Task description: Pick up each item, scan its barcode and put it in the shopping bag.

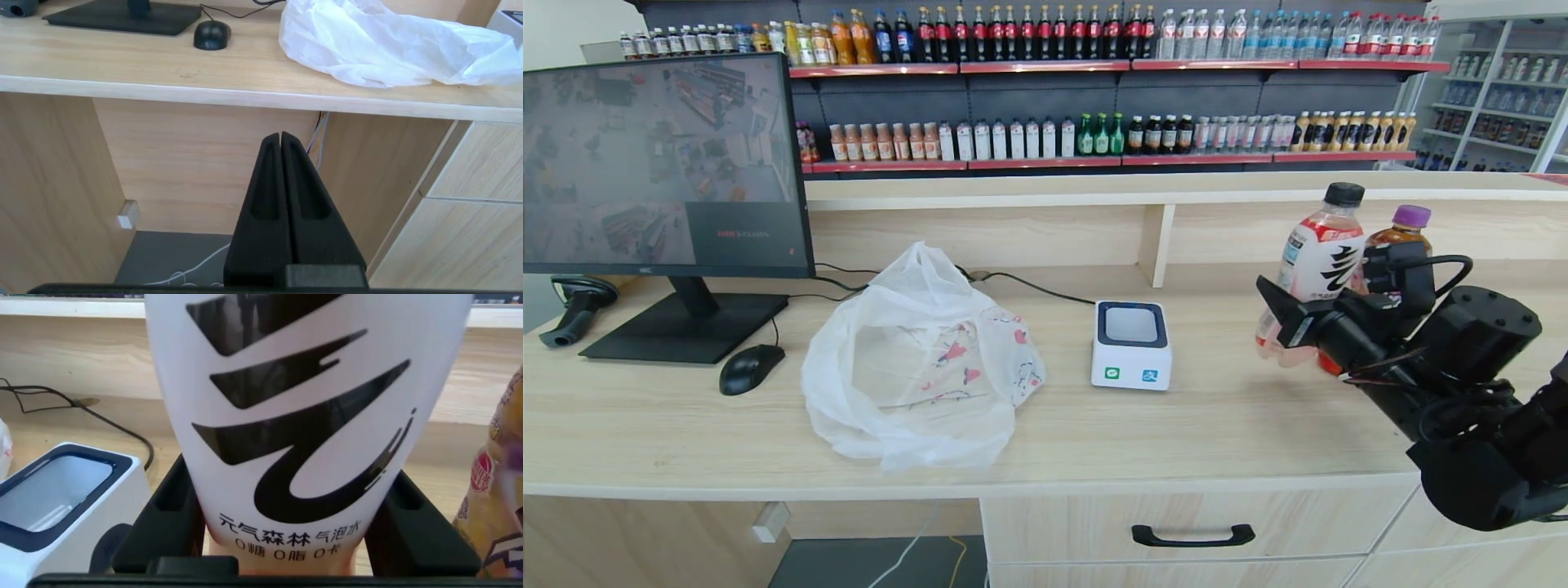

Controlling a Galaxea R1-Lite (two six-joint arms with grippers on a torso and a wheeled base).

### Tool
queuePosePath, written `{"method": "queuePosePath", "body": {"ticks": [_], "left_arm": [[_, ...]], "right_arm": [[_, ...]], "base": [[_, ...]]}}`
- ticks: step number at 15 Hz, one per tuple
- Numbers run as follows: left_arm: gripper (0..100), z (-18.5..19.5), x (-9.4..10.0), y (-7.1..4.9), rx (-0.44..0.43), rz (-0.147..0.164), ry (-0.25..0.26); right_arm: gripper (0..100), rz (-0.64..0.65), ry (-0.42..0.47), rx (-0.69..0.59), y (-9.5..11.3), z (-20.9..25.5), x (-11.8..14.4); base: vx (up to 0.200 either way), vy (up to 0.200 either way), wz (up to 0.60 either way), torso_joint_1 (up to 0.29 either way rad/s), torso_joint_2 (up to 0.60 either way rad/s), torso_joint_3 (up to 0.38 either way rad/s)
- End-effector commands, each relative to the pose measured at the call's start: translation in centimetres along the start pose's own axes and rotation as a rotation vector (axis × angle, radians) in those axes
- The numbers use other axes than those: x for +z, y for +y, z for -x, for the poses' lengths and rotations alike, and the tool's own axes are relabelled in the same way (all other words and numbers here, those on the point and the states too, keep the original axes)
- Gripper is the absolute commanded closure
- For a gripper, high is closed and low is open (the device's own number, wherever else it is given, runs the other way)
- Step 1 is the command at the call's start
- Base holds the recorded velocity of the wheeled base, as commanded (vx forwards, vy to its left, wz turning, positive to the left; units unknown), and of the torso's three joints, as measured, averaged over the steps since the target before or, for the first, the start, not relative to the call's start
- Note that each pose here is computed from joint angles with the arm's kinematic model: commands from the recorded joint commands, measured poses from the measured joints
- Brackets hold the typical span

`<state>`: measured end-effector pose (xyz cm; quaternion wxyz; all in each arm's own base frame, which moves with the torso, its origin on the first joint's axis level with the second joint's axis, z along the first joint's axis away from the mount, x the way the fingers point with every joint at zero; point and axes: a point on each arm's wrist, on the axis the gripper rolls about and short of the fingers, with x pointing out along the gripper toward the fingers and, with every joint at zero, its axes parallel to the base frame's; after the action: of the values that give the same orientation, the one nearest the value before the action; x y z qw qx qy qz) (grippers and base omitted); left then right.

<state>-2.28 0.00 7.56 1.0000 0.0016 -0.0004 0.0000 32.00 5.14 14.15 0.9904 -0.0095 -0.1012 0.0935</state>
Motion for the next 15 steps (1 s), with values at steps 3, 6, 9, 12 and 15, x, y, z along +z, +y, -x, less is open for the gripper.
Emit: {"method": "queuePosePath", "body": {"ticks": [3,6,9,12,15], "left_arm": [[100,0.0,0.0,0.0,0.000,0.000,-0.001],[100,0.0,0.0,0.0,0.000,0.000,-0.001],[100,0.0,0.0,0.0,0.000,0.000,-0.001],[100,0.0,0.0,0.0,0.000,0.000,-0.001],[100,0.0,0.0,0.0,0.000,0.000,-0.001]], "right_arm": [[100,-0.006,-0.033,0.035,1.1,2.0,2.1],[100,-0.008,-0.029,0.046,1.3,3.8,2.9],[100,-0.015,-0.025,0.079,2.2,5.8,3.6],[100,-0.024,-0.024,0.121,3.1,7.6,4.2],[100,-0.025,-0.022,0.123,3.1,8.7,4.5]], "base": [[0.000,0.000,0.00,0.000,0.00,0.000],[0.000,0.000,0.00,0.000,0.00,0.000],[0.000,0.000,0.00,0.000,0.00,0.000],[0.000,0.000,0.00,0.000,0.00,0.000],[0.000,0.000,0.00,0.000,0.00,0.000]]}}
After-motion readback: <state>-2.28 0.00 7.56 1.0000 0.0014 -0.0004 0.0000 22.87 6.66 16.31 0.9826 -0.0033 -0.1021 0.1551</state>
